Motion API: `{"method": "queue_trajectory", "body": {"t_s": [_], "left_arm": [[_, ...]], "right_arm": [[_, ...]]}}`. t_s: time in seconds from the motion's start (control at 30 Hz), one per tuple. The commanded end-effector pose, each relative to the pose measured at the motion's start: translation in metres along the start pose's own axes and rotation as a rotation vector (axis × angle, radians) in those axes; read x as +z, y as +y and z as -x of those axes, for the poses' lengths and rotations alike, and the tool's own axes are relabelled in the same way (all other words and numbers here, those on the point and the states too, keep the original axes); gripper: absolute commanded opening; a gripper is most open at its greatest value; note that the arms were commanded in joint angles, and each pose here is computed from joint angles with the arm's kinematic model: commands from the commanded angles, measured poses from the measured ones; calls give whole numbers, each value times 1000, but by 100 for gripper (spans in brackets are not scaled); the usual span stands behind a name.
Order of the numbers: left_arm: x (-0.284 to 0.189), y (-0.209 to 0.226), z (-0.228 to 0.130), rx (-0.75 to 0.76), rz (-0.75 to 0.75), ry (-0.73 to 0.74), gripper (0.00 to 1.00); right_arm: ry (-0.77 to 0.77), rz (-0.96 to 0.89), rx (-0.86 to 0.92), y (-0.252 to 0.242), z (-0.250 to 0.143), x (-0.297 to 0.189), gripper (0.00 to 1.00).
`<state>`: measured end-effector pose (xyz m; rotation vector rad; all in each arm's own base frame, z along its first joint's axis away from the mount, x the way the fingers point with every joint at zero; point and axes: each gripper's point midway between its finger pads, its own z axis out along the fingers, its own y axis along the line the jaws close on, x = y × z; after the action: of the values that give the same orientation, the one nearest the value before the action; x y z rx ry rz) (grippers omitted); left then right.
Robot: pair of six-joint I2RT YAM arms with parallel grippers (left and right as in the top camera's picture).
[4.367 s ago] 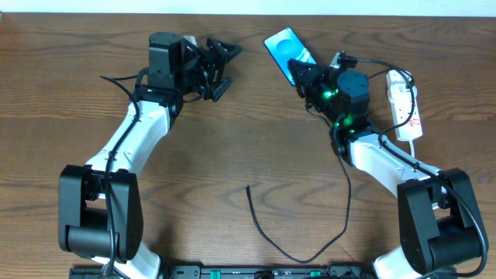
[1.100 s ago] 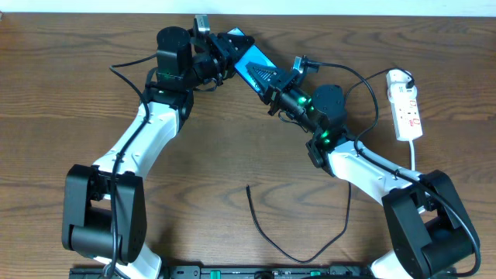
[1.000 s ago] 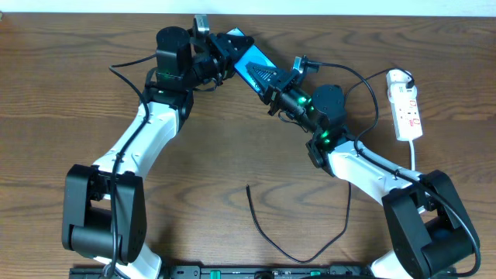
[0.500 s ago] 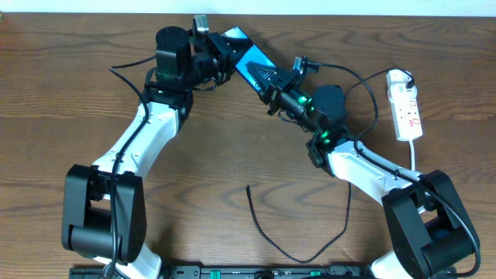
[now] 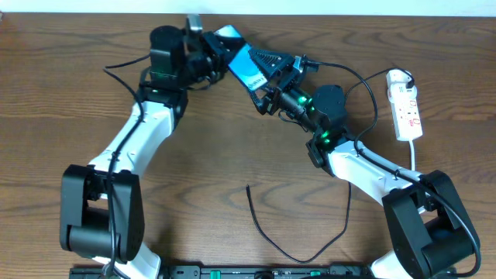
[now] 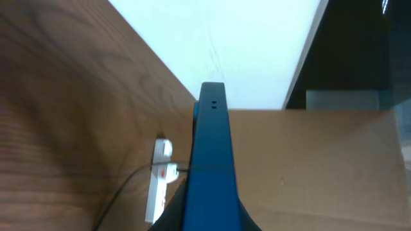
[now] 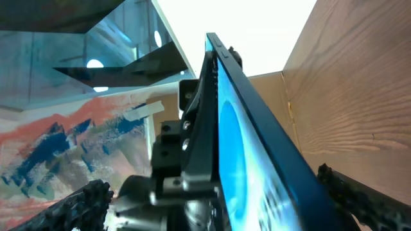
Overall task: Plug charger to phone and switch on socket
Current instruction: 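Open the right gripper and move it away from the phone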
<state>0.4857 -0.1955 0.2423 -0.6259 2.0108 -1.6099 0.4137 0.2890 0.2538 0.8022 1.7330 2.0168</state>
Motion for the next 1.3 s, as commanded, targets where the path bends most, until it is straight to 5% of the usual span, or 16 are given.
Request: {"method": "queue_trajectory", "body": {"t_s": [0.0, 0.2, 0.43, 0.67, 0.97, 1.27], "left_arm": [[-28, -18, 35, 40, -45, -64, 7], [-75, -10, 71, 25, -71, -42, 8], [-133, -5, 87, 18, -126, 54, 7], [-145, -3, 94, 45, -129, 39, 7], [-145, -3, 94, 48, -129, 40, 7], [-145, -3, 94, 48, -129, 40, 7]], "right_arm": [[30, 6, -15, 5, -11, 4, 99], [55, -46, -102, -8, -14, 4, 99], [112, -95, -434, -25, -19, 2, 99], [202, -222, -446, -54, -40, 6, 99], [286, -662, -626, -82, -64, 4, 99], [332, -962, -585, -123, -73, -45, 99]]}}
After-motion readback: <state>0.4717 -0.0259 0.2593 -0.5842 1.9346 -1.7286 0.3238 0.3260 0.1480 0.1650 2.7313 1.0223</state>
